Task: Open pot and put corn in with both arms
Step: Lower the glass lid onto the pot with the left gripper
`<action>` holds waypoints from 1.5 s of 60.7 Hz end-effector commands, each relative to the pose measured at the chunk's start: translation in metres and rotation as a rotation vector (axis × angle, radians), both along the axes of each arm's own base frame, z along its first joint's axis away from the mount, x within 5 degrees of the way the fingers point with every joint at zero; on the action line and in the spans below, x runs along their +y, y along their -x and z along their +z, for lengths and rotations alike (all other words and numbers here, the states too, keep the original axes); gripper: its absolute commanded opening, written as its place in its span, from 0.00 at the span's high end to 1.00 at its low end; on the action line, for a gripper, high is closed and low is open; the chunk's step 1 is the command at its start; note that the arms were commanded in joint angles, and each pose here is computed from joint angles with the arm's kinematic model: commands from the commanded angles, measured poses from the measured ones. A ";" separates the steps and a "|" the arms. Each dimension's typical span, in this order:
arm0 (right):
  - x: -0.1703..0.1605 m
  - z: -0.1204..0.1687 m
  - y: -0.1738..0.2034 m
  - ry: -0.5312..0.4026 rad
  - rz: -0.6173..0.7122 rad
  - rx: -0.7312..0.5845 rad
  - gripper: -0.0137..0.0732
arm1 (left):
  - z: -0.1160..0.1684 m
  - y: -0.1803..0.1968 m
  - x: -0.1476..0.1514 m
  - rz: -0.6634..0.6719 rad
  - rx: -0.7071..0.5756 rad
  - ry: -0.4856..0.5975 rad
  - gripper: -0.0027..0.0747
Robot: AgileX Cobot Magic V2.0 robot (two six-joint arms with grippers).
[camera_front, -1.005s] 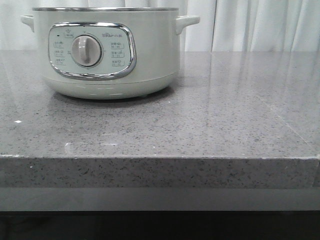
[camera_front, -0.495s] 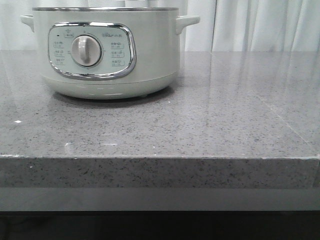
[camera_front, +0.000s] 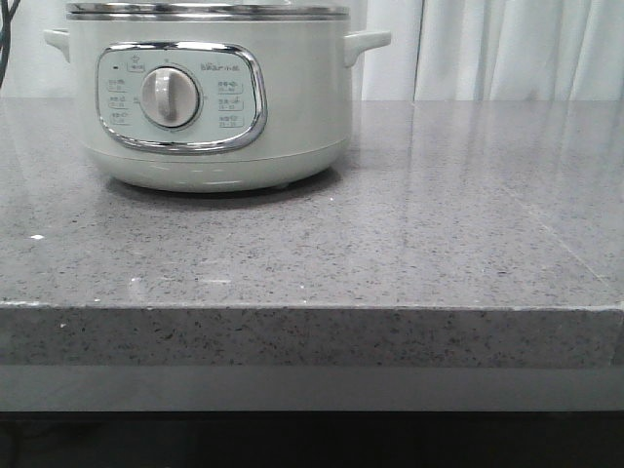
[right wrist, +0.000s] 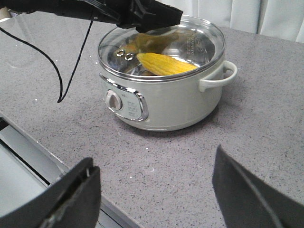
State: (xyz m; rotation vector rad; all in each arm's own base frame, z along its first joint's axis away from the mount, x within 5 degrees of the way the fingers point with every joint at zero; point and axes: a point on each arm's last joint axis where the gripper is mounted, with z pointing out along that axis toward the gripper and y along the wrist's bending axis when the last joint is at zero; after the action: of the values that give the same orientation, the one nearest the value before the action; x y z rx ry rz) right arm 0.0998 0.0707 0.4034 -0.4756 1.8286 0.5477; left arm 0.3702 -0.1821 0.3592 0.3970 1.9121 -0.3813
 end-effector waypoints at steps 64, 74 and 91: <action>-0.002 0.015 0.000 -0.061 -0.018 -0.086 0.24 | 0.044 0.015 0.008 -0.001 -0.096 0.036 0.69; -0.002 0.015 0.000 -0.061 -0.018 -0.086 0.24 | 0.046 0.016 0.009 0.000 -0.108 0.042 0.45; -0.002 0.015 0.000 -0.061 -0.018 -0.086 0.24 | 0.068 0.034 0.017 -0.003 -0.144 0.059 0.33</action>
State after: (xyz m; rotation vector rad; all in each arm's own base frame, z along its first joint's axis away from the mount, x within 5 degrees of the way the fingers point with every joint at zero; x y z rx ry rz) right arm 0.0998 0.0707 0.4034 -0.4756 1.8286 0.5477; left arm 0.3564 -0.1760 0.3783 0.4218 1.9244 -0.3746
